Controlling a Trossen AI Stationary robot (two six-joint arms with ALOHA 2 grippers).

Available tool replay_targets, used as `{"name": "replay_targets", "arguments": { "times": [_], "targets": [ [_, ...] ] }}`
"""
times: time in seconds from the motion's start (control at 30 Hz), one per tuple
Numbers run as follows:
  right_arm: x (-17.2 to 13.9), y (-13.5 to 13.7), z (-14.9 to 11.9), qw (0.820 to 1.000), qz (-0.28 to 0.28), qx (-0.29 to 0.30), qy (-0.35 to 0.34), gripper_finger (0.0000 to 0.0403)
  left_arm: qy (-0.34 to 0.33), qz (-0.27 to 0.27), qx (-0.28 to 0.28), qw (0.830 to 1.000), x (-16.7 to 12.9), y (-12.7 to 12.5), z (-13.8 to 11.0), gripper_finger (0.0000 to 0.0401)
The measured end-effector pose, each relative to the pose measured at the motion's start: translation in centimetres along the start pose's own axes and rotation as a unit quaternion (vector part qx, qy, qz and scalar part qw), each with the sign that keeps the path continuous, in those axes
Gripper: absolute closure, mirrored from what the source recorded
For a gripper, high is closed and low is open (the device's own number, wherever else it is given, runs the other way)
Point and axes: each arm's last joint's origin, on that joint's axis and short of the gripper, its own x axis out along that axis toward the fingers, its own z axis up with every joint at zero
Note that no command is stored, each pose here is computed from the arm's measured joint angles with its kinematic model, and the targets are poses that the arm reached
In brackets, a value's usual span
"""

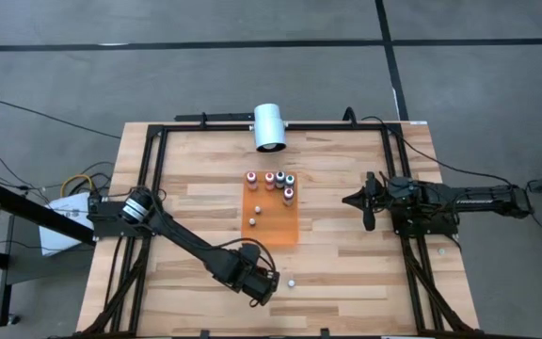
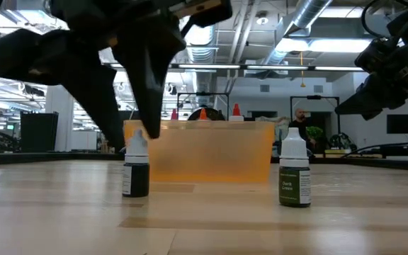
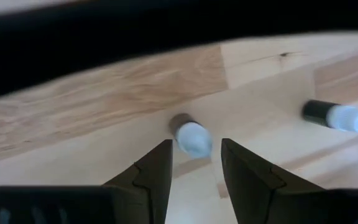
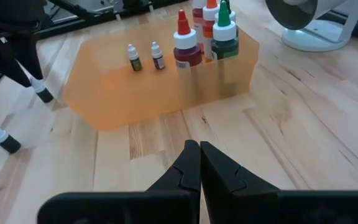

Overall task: Pick & Place food coloring
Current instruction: Put the small black food coloring bottle into the bin

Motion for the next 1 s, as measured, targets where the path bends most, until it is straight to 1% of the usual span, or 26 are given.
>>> {"name": "replay_targets", "arguments": {
  "times": [0.3,0.43,0.6,0.87,1.0],
  "targets": [
    [0.0,0.0,0.0,1.0,0.0,0.0,0.0,0.0402,-0.012,0.007,0.004,1.0,0.3,0.1,0.2,0.0273],
    [0.0,0.0,0.0,1.0,0.0,0.0,0.0,0.0402,0.0,0.016,0.004,1.0,0.9,0.1,0.2,0.0273],
    [0.0,0.0,0.0,1.0,0.0,0.0,-0.001,0.0402,-0.012,0.007,0.008,1.0,0.9,0.0,0.3,0.0273],
    [0.0,0.0,0.0,1.0,0.0,0.0,0.0,0.0402,0.009,0.01,0.008,1.0,1.6,-0.2,0.2,0.0273],
    [0.0,0.0,0.0,1.0,0.0,0.001,-0.001,0.0402,-0.001,0.008,0.008,1.0,1.6,-0.2,0.2,0.0273]
  ]
}}
